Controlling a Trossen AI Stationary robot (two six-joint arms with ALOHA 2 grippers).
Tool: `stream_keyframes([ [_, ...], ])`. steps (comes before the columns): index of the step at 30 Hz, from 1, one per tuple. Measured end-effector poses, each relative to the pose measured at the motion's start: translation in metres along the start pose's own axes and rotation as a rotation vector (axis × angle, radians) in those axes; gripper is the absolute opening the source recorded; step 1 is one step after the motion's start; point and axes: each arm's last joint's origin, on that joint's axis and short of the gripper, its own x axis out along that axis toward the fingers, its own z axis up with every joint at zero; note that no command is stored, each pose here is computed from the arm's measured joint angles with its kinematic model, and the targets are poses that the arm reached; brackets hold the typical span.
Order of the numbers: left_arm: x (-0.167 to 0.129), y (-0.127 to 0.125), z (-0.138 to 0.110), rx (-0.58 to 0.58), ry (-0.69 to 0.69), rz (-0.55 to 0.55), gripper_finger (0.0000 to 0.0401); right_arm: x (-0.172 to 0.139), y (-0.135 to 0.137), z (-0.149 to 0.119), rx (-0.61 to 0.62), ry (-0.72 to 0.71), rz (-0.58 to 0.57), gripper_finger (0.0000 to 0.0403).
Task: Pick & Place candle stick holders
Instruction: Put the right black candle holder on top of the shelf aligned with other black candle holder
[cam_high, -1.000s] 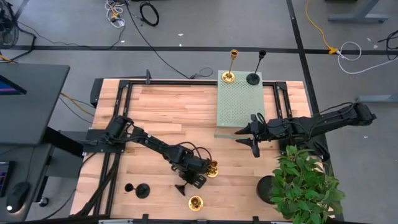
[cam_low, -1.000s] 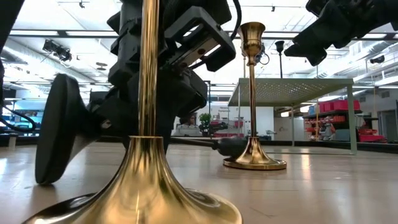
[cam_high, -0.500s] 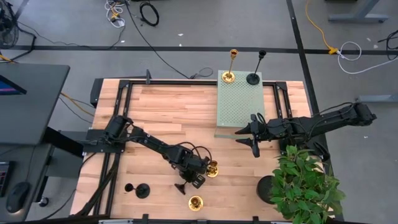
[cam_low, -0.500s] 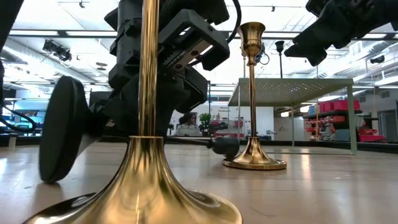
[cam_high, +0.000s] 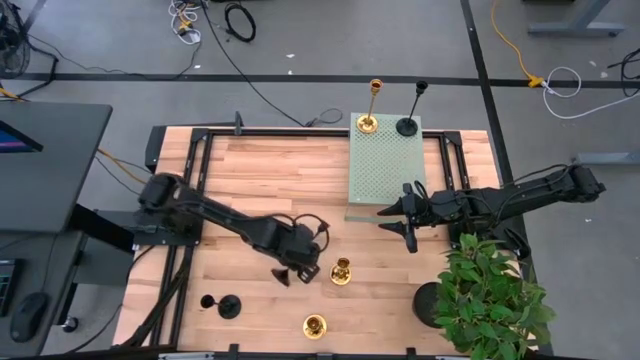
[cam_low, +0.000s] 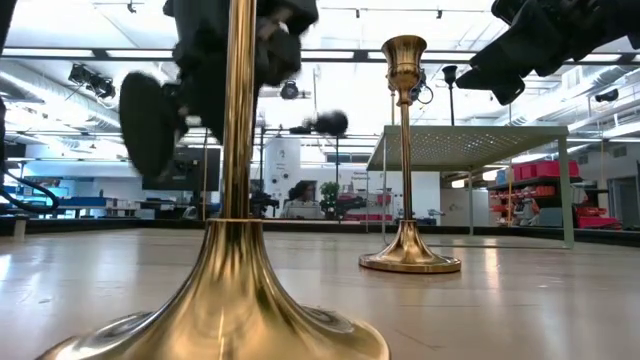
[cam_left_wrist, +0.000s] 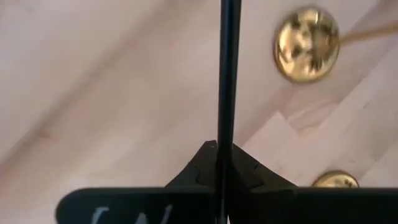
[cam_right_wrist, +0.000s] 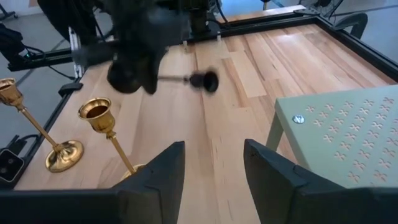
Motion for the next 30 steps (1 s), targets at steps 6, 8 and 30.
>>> stream_keyframes([
  [6,-0.040,0.007,0.013,0.100,-0.211,-0.010,0.0010,0.000,0.000,0.002,0.005,-0.021,0.004,0.0162],
  [8,-0.052,0.011,0.017,0.143,-0.276,0.006,0.0006,0.000,0.001,0.004,0.009,-0.037,0.008,0.0162],
  [30,-0.103,0.014,0.103,0.646,-0.799,-0.287,0.0010,-0.007,0.005,0.035,-0.002,-0.374,0.009,0.0162],
])
